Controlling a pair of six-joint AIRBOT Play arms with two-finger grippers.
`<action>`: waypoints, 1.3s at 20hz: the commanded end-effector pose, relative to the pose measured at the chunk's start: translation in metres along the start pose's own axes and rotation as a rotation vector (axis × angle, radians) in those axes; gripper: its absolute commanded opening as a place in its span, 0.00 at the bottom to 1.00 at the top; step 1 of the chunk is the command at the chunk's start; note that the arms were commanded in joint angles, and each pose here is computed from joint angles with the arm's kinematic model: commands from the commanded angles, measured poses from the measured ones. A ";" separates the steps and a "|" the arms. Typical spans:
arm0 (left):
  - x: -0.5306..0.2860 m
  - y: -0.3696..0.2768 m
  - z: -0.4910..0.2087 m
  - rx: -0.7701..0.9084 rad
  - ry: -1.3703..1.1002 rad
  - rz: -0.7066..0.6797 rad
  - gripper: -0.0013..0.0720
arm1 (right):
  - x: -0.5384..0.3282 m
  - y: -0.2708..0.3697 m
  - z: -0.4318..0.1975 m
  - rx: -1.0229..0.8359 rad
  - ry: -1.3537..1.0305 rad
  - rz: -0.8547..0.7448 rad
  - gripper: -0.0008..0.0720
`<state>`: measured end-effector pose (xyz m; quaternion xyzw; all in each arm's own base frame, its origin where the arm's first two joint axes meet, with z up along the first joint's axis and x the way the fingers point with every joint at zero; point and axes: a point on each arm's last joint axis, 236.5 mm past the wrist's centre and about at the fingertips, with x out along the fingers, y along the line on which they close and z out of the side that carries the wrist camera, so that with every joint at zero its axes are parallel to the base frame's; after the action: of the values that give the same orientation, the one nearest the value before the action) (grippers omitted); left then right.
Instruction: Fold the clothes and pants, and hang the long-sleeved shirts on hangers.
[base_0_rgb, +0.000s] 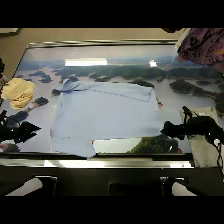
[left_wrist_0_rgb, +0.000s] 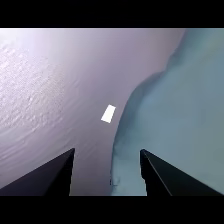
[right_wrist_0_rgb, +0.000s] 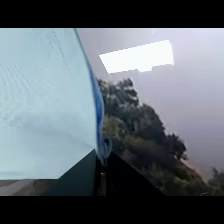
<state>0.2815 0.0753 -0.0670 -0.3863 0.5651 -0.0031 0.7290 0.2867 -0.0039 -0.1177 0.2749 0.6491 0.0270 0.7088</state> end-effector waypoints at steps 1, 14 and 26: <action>0.013 -0.002 -0.015 0.014 0.019 -0.049 0.67 | -0.004 0.006 -0.011 -0.006 0.039 0.015 0.06; 0.046 -0.015 -0.068 -0.004 0.150 -0.128 0.67 | -0.005 0.020 -0.011 0.026 0.041 0.074 0.06; 0.043 -0.080 -0.019 0.107 0.080 -0.181 0.04 | -0.024 0.085 0.012 -0.111 -0.011 0.206 0.06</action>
<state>0.2839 -0.0099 -0.0873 -0.4042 0.5815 -0.1077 0.6978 0.2963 0.0359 -0.0851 0.3119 0.6372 0.0968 0.6981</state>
